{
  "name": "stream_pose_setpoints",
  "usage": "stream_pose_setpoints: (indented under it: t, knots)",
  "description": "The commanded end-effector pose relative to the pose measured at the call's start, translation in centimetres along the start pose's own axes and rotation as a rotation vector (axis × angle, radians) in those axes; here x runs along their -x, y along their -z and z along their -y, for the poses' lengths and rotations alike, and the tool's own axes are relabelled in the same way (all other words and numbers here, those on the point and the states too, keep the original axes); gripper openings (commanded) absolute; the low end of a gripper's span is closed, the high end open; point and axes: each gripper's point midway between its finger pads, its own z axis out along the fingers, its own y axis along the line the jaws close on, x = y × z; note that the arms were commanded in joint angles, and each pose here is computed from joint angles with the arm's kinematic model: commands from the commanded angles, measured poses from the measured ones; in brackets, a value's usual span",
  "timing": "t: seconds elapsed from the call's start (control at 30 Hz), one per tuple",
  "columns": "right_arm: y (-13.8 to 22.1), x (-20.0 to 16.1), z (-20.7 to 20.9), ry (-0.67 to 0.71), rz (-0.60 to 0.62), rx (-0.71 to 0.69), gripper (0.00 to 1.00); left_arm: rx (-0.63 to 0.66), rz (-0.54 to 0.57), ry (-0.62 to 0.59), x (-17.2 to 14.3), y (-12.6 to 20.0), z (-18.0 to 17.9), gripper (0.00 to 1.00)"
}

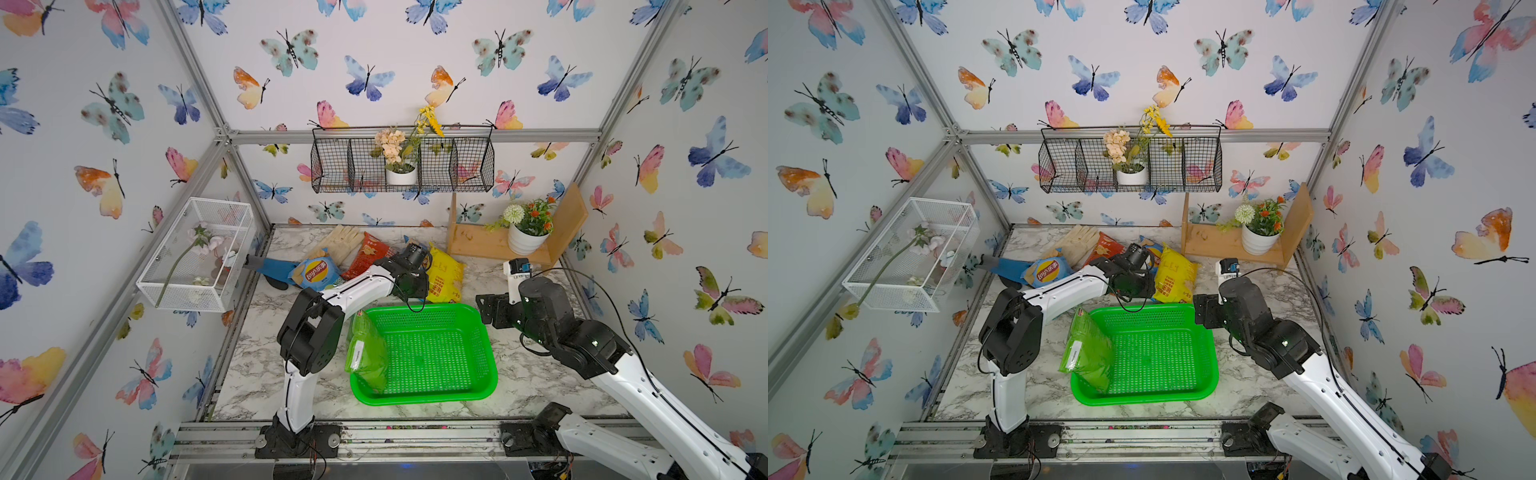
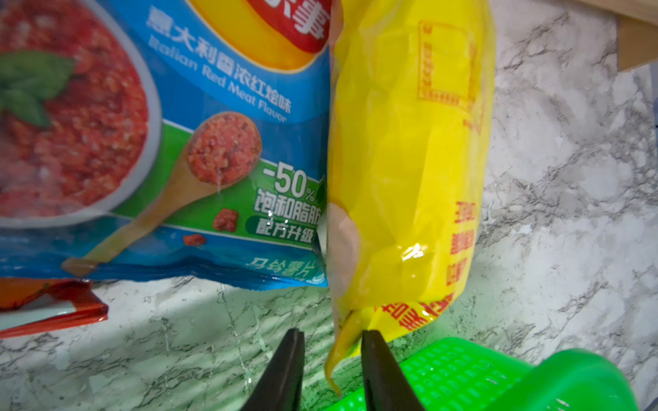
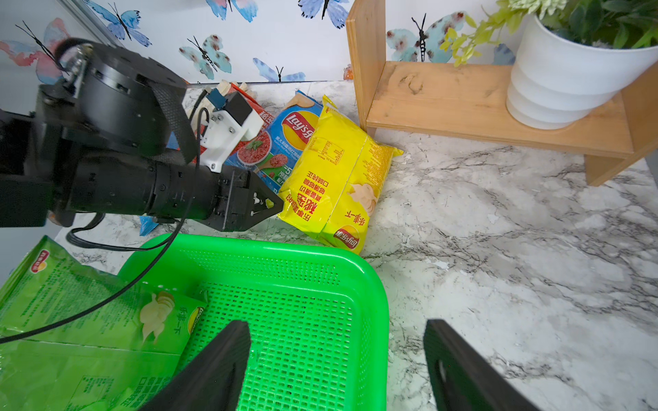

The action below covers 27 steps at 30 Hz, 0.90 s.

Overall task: Put the potato chips into the basket
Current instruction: Pick up the potato chip from the center of the board.

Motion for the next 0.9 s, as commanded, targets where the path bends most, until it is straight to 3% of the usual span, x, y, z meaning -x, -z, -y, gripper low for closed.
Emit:
stream_pose_setpoints:
  t: [0.0,0.13,0.2,0.3,0.87]
  knots:
    - [0.3,-0.5,0.3,0.005,-0.013,-0.004,0.82,-0.022,-0.023,0.012,-0.6,-0.8,0.1,0.25]
    - [0.3,-0.8,0.4,0.006,-0.016,-0.004,0.82,-0.03,0.01,0.024,0.6,-0.2,0.4,0.13]
    - [0.3,-1.0,0.5,0.006,-0.021,-0.006,0.82,-0.039,0.025,0.029,1.3,0.1,0.5,0.0]
    - [0.5,-1.2,0.7,0.005,-0.02,-0.013,0.82,-0.069,0.034,0.032,1.8,0.7,1.1,0.0]
    - [-1.3,-0.6,-1.2,0.106,-0.044,0.047,0.79,-0.318,0.281,-0.019,7.1,16.4,7.8,0.0]
